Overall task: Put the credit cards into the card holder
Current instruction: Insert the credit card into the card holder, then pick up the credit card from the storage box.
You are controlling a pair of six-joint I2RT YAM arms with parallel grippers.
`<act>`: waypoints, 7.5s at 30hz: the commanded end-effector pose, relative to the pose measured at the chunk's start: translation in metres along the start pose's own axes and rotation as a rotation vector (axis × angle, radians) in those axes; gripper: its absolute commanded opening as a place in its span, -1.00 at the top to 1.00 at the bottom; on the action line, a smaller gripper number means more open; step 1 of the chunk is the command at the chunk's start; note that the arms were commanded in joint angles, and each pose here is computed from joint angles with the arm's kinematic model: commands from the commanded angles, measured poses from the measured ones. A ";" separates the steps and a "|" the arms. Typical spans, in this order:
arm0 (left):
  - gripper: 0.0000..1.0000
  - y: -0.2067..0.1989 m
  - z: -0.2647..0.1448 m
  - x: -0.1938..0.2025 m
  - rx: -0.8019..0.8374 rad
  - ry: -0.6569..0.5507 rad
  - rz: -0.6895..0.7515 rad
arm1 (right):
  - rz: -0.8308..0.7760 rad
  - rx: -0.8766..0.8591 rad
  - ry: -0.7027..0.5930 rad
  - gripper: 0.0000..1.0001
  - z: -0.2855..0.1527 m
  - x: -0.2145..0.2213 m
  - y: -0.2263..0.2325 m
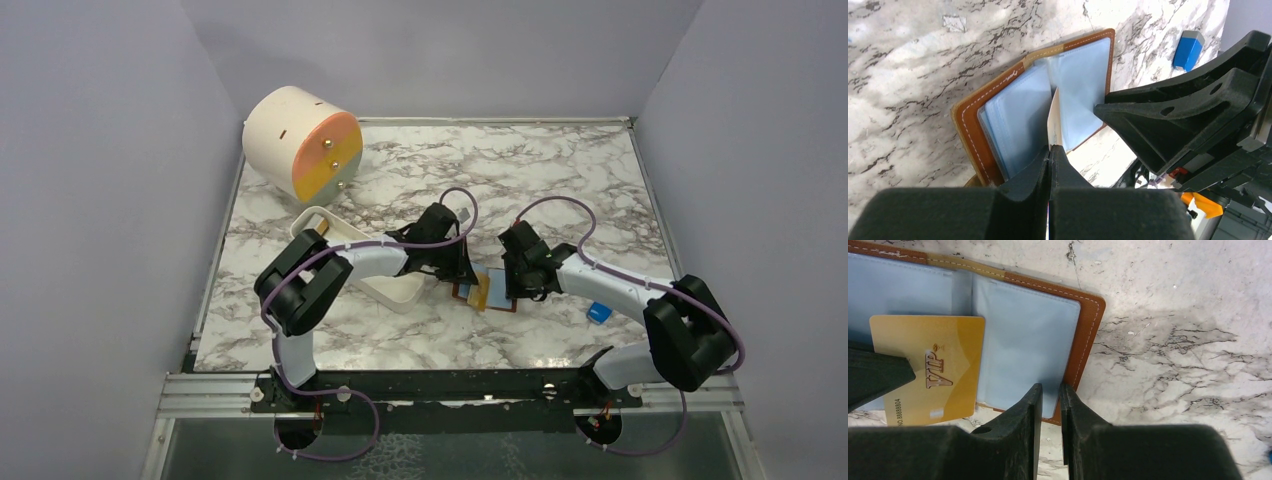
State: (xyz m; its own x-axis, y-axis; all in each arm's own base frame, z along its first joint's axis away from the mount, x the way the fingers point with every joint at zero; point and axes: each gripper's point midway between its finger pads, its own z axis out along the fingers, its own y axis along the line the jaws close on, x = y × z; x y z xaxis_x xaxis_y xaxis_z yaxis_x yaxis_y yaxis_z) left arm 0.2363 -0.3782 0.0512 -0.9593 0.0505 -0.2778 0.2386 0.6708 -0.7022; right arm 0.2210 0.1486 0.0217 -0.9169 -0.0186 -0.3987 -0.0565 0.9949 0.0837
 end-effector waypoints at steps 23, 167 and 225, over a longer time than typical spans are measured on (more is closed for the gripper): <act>1.00 0.012 0.020 -0.021 -0.031 -0.063 0.031 | 0.052 -0.031 0.010 0.61 0.004 0.004 0.006; 0.15 -0.027 -0.067 -0.062 -0.178 -0.233 0.304 | 0.110 -0.200 -0.148 0.70 -0.029 -0.041 0.029; 0.13 0.263 -0.278 -0.128 -1.080 -0.195 0.680 | 0.078 -0.152 -0.024 0.12 0.005 -0.029 0.039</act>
State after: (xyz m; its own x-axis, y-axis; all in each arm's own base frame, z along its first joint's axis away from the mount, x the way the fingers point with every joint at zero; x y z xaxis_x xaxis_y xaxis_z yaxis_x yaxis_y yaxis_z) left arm 0.3706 -0.0123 0.0838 -0.6341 0.5432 -0.5503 0.3464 0.8358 0.4260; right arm 0.2458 0.1862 0.0301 -0.9206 0.0681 -0.3846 -0.0303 0.9692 0.2443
